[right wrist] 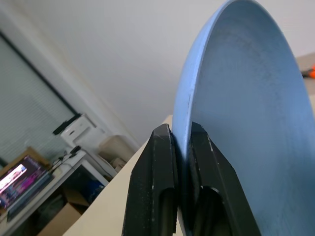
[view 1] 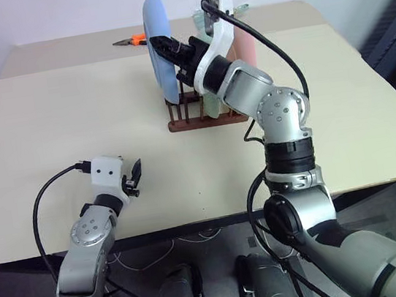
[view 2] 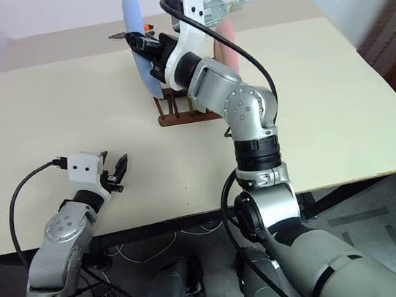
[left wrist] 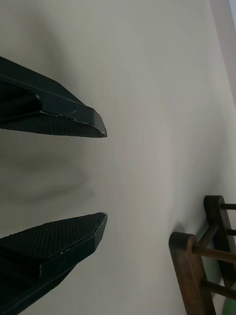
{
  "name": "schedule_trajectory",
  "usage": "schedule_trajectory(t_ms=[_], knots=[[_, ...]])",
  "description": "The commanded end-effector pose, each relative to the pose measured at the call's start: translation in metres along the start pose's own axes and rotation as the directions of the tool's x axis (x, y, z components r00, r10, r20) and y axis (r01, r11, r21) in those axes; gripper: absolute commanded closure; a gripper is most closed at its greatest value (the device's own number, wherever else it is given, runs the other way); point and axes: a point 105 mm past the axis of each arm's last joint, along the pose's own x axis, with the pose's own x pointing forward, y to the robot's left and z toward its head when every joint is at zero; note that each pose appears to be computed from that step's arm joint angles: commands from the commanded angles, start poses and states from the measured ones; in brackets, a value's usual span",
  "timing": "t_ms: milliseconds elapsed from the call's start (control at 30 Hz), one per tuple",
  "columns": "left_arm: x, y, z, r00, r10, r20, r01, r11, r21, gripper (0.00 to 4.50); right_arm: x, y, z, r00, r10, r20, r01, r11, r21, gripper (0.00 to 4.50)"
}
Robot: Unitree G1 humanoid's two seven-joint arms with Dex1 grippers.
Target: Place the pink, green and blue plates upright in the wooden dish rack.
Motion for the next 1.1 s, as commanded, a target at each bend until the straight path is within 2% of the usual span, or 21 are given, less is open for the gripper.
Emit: schedule_trajectory(t_ms=[33, 333, 433, 500, 600, 667, 767, 833, 900, 1000, 1100], knots=[[-0.003, -0.001, 0.019, 0.997, -0.004, 0.082, 0.003, 1.000, 0.013, 2.07, 0.006, 0.004, 0.013, 0.999, -0.003, 0.036, 0.004, 1.000, -0.012, 4.50], [-0.003, -0.004, 0.021, 0.996, -0.008, 0.091, 0.007, 1.000, 0.009, 2.07, 0.016, -0.010, 0.016, 0.998, -0.056, 0.033, 0.056, 0.998, 0.008, 4.50], [-0.004, -0.004, 0.021, 0.996, -0.006, 0.094, 0.005, 1.000, 0.007, 1.99, 0.018, -0.012, 0.015, 0.998, -0.064, 0.028, 0.065, 0.997, -0.035, 3.49], [-0.004, -0.005, 0.021, 0.996, -0.007, 0.094, 0.007, 1.000, -0.002, 1.99, 0.018, -0.008, 0.018, 0.998, -0.042, 0.041, 0.047, 0.989, -0.138, 2.53], [-0.004, -0.006, 0.021, 0.995, -0.017, 0.094, 0.018, 1.000, -0.010, 1.09, 0.016, 0.007, 0.022, 0.998, 0.037, 0.046, -0.013, 0.899, -0.438, 1.00], [-0.005, -0.007, 0.021, 0.995, -0.022, 0.093, 0.023, 1.000, -0.010, 0.14, 0.010, 0.010, 0.022, 0.997, 0.070, 0.024, -0.040, 0.779, -0.626, 0.99], [-0.006, -0.001, 0.022, 0.996, 0.010, 0.092, -0.009, 1.000, -0.015, 0.06, -0.010, 0.010, 0.024, 0.994, 0.109, -0.023, -0.077, 0.530, -0.845, 0.99], [-0.008, 0.005, 0.022, 0.996, 0.026, 0.090, -0.025, 1.000, -0.010, 0.06, -0.034, 0.013, 0.029, 0.986, 0.155, -0.062, -0.122, 0.419, -0.900, 0.99], [-0.009, 0.010, 0.020, 0.996, 0.033, 0.083, -0.033, 0.999, 0.002, 0.06, -0.057, 0.013, 0.030, 0.977, 0.179, -0.113, -0.176, 0.390, -0.904, 0.99], [-0.010, 0.016, 0.016, 0.997, 0.035, 0.066, -0.035, 0.999, 0.003, 0.06, -0.088, 0.001, 0.026, 0.975, 0.130, -0.183, -0.221, 0.415, -0.883, 0.99], [-0.008, 0.012, 0.014, 0.998, 0.007, 0.057, -0.008, 1.000, 0.018, 0.06, -0.116, -0.015, 0.029, 0.982, 0.062, -0.181, -0.189, 0.459, -0.868, 0.99]])
